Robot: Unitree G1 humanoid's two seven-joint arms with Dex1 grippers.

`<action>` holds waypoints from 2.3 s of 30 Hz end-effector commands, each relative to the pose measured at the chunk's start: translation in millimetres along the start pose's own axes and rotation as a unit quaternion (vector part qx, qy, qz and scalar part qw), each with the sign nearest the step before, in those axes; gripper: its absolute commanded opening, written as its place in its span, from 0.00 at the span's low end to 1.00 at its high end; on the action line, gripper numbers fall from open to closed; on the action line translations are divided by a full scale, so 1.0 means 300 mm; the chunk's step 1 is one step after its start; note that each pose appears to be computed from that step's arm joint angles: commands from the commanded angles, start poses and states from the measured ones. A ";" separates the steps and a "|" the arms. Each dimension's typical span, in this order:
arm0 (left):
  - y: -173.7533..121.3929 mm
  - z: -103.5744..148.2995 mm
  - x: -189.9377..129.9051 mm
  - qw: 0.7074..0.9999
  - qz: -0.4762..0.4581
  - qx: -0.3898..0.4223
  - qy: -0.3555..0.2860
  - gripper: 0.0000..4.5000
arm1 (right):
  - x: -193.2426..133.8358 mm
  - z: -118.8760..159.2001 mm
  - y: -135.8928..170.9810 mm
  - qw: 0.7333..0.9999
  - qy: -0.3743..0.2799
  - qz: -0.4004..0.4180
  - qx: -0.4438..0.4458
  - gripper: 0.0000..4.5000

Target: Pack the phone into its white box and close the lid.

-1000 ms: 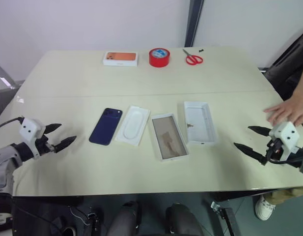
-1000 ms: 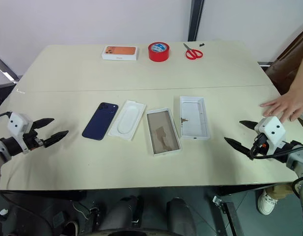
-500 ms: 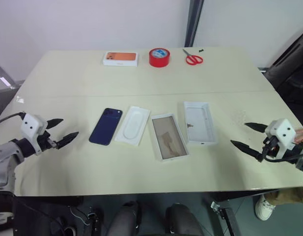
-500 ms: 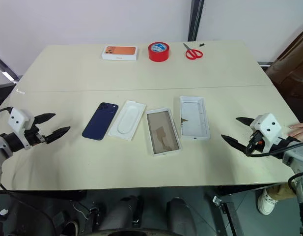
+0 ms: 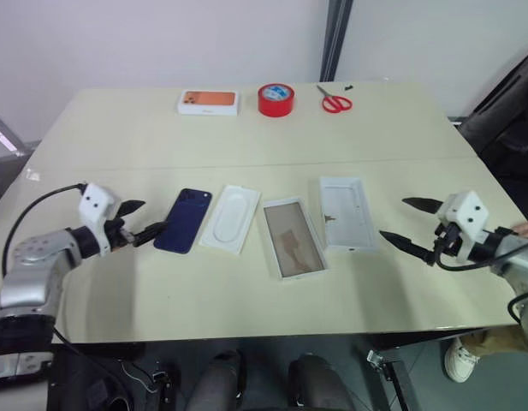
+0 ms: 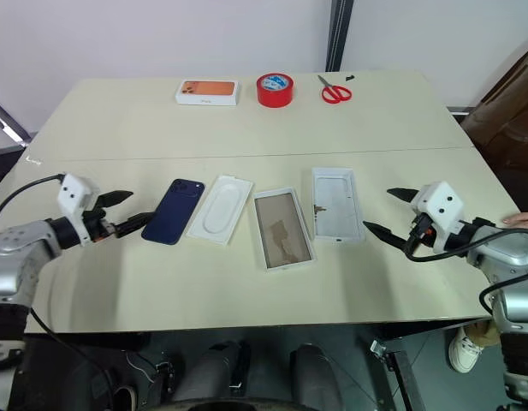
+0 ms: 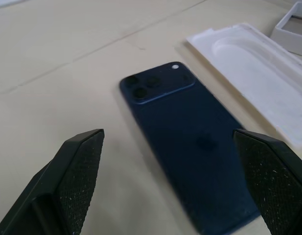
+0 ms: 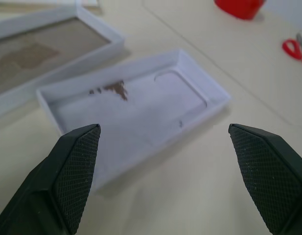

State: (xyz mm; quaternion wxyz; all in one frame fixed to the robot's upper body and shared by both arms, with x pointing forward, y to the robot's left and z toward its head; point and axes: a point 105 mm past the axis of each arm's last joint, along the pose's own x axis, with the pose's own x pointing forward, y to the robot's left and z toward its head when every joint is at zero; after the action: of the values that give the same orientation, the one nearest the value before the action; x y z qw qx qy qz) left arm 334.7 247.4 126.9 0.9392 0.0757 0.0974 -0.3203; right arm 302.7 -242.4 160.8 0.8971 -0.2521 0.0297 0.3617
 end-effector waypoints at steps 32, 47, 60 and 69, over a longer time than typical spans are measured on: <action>-0.212 0.030 0.271 0.972 -0.055 -0.213 0.081 0.97 | 0.167 0.115 0.095 0.995 -0.060 0.062 -0.045 0.98; -0.166 0.104 0.222 0.978 -0.040 -0.200 0.053 0.97 | 0.182 0.113 0.106 0.995 -0.063 0.063 -0.042 0.98; -0.228 0.023 0.255 0.957 -0.070 -0.260 0.109 0.97 | 0.178 0.125 0.090 0.995 -0.065 0.054 -0.048 0.98; -0.268 0.023 0.282 0.944 -0.096 -0.291 0.122 0.86 | 0.174 0.120 0.094 0.996 -0.063 0.048 -0.047 1.00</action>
State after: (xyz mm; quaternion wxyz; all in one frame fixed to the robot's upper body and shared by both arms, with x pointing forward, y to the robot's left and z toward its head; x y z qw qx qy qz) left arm 353.8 136.2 110.4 0.8730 -0.1589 0.2999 -0.3502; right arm 318.3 -173.8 153.4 0.8650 -0.2590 -0.0053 0.4296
